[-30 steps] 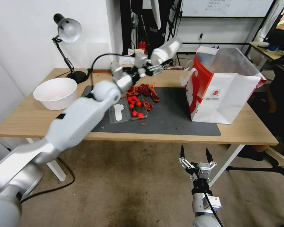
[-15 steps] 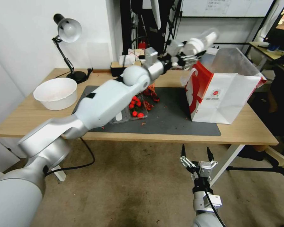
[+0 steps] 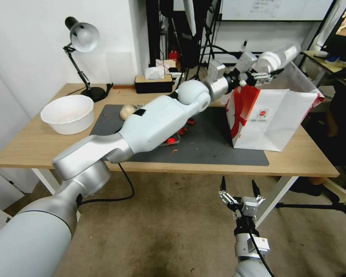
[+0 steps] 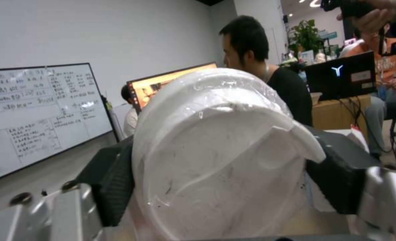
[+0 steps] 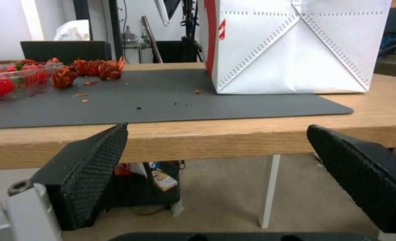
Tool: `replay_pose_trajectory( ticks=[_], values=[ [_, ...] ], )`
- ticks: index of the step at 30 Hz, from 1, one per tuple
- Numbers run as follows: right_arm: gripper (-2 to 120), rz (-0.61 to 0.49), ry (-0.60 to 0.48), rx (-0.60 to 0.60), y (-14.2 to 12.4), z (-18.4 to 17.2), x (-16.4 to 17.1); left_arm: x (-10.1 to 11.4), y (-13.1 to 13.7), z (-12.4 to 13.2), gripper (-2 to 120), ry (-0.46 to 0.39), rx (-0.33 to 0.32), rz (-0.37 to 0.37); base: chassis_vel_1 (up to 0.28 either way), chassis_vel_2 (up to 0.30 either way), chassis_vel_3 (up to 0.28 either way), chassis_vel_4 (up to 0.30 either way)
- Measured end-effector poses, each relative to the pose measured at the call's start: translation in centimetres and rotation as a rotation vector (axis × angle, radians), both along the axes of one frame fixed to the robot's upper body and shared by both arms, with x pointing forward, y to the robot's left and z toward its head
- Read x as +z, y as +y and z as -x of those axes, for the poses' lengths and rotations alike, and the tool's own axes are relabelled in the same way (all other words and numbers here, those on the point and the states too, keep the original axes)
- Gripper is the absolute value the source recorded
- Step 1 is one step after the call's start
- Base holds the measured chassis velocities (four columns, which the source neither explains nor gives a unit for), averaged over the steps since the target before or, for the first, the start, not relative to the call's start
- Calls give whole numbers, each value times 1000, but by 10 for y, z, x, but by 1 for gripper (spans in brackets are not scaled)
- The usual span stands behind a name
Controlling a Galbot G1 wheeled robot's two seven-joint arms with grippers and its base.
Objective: Pick up the trash from the table and place it into the takeout bag.
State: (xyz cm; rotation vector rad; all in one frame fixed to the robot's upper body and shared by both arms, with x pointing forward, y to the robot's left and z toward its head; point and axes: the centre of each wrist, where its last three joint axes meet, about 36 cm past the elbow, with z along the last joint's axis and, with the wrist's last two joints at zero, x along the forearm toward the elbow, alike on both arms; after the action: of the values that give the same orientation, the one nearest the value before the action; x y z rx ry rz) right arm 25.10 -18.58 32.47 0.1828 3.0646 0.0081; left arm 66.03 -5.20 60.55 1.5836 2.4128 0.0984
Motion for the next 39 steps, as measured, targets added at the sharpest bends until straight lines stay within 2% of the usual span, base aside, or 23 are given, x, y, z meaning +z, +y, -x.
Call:
replay_pose_trajectory(
  ticks=[2,4,5,9,15,17,18,19,20,22,23,26,27,30,31,34,39],
  values=[
    [100,0,-1,-1,0,0,0,-1,-1,0,84,1,1,-1,0,0,0,0],
    [100,1,-1,-3,-1,1,1,-3,-2,-1,95,2,4,-4,0,0,0,0],
    [100,1,-2,-3,-1,1,1,-3,-2,-1,97,3,6,-3,0,0,0,0],
    [100,0,-3,-3,-1,1,1,0,1,-3,99,3,19,7,0,0,0,0],
    [100,0,-5,-3,-1,1,2,9,25,-6,100,1,65,42,0,0,0,0],
    [100,0,-5,-3,-1,1,2,10,43,-7,100,3,89,51,0,0,0,0],
    [100,0,-5,-3,-1,1,2,10,43,-7,100,3,89,51,0,0,0,0],
    [100,0,-5,-3,-1,1,2,9,69,-7,100,7,117,59,0,0,0,0],
    [100,0,-5,-2,-1,1,2,7,82,-6,100,11,132,64,0,0,0,0],
    [100,0,-5,-2,-1,1,2,0,106,-4,100,19,161,70,0,0,0,0],
    [100,0,-5,-2,-1,1,2,0,106,-4,100,19,161,70,0,0,0,0],
    [100,2,-3,1,-1,1,2,-17,146,0,100,38,212,74,0,0,0,0],
    [100,2,-3,1,-1,1,2,-17,146,0,100,38,212,74,0,0,0,0],
    [100,4,0,4,-1,1,1,-33,175,6,100,58,254,81,0,0,0,0],
    [100,4,0,4,-1,1,1,-33,175,6,100,58,254,81,0,0,0,0],
    [100,6,3,5,-1,2,0,-49,203,13,100,77,296,91,0,0,0,0],
    [100,7,3,8,-1,1,-1,-66,229,24,100,93,338,100,0,0,0,0]
  ],
)
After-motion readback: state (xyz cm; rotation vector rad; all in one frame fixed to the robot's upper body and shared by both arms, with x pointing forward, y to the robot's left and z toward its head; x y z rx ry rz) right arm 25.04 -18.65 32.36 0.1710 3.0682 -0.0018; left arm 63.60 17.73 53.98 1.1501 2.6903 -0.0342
